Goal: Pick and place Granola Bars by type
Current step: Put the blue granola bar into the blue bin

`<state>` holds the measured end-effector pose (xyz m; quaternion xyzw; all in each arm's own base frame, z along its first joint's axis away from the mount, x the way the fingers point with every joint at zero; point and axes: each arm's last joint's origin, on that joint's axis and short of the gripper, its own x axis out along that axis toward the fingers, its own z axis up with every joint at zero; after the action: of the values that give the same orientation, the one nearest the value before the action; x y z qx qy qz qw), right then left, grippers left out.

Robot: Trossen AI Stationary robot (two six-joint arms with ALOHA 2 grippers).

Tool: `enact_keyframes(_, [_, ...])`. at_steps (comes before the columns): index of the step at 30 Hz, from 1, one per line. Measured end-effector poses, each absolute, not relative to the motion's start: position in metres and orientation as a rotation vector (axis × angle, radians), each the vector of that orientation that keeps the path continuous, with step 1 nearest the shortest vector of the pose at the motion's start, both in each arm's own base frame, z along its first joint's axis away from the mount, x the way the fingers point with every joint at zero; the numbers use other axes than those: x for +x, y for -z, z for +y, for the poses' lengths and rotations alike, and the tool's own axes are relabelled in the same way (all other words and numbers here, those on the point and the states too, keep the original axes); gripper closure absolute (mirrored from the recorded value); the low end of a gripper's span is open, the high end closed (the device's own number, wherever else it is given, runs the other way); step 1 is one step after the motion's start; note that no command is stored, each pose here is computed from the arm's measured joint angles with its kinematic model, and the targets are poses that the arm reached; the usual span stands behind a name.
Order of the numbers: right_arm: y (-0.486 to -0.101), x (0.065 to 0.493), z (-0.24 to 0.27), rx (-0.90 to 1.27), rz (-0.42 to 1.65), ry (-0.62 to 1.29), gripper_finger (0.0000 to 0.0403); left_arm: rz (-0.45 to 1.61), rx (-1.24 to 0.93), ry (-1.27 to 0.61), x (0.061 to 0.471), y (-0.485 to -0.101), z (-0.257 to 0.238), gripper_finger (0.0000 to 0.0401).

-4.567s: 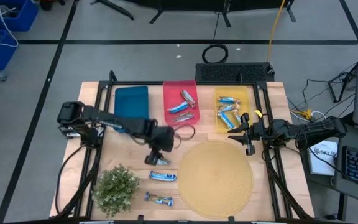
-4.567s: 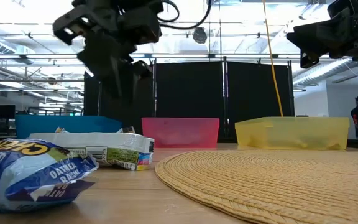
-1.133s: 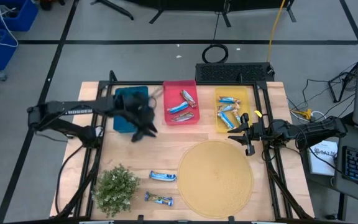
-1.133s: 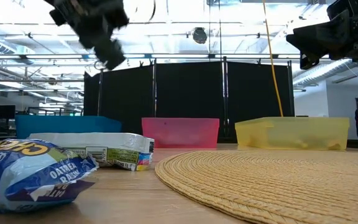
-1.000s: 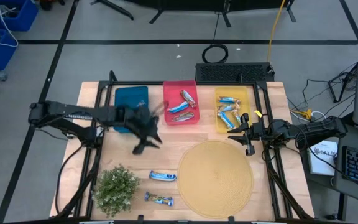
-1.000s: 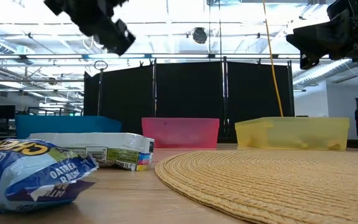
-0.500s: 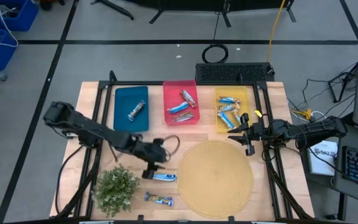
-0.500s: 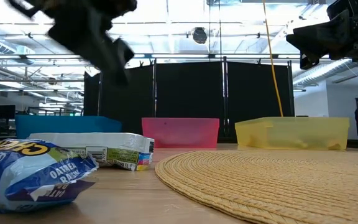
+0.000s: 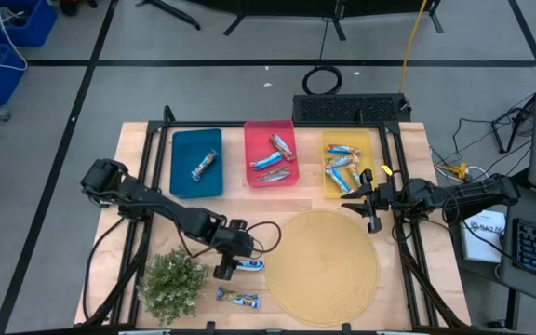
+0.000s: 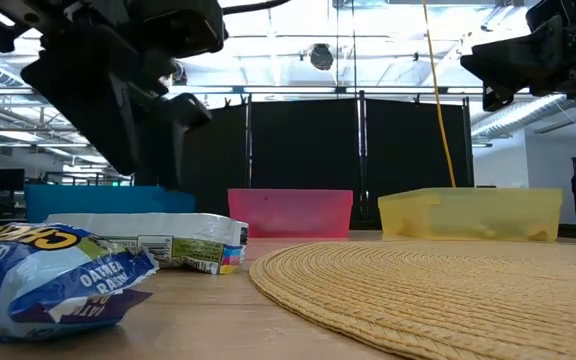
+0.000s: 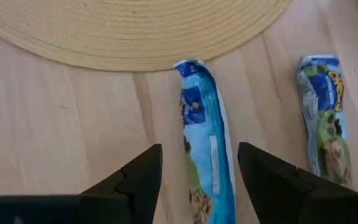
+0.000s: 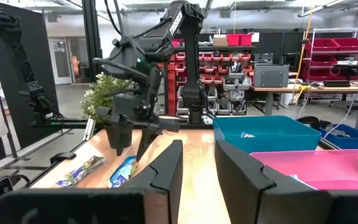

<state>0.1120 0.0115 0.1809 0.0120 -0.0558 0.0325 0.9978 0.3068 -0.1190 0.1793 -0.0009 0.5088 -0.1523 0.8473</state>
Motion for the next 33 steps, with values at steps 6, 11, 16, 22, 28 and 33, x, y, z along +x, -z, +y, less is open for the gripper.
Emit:
enact_keyframes(6, [-0.181, 0.112, 0.012, 0.024, -0.111, -0.065, 0.0316, 1.128, -0.082, 0.303, 0.304, -0.176, -0.119, 0.0198])
enact_keyframes(11, [-0.181, 0.112, 0.012, 0.024, -0.11, -0.065, 0.0316, 1.152, -0.111, 0.34, 0.305, -0.169, -0.126, 0.0197])
enact_keyframes(16, [-0.181, 0.112, 0.012, 0.024, -0.11, -0.065, 0.0317, 1.204, -0.158, 0.379, 0.307, -0.156, -0.13, 0.0197])
enact_keyframes(22, [-0.181, 0.112, 0.012, 0.024, -0.109, -0.065, 0.0317, 1.211, -0.132, 0.4, 0.31, -0.146, -0.132, 0.0201])
enact_keyframes(28, [-0.18, 0.112, 0.012, 0.024, -0.106, -0.065, 0.0316, 1.18, -0.082, 0.407, 0.314, -0.144, -0.129, 0.0238])
enact_keyframes(33, [-0.181, 0.112, 0.012, 0.024, -0.108, -0.065, 0.0317, 1.145, 0.001, 0.282, 0.317, -0.143, -0.123, 0.0308])
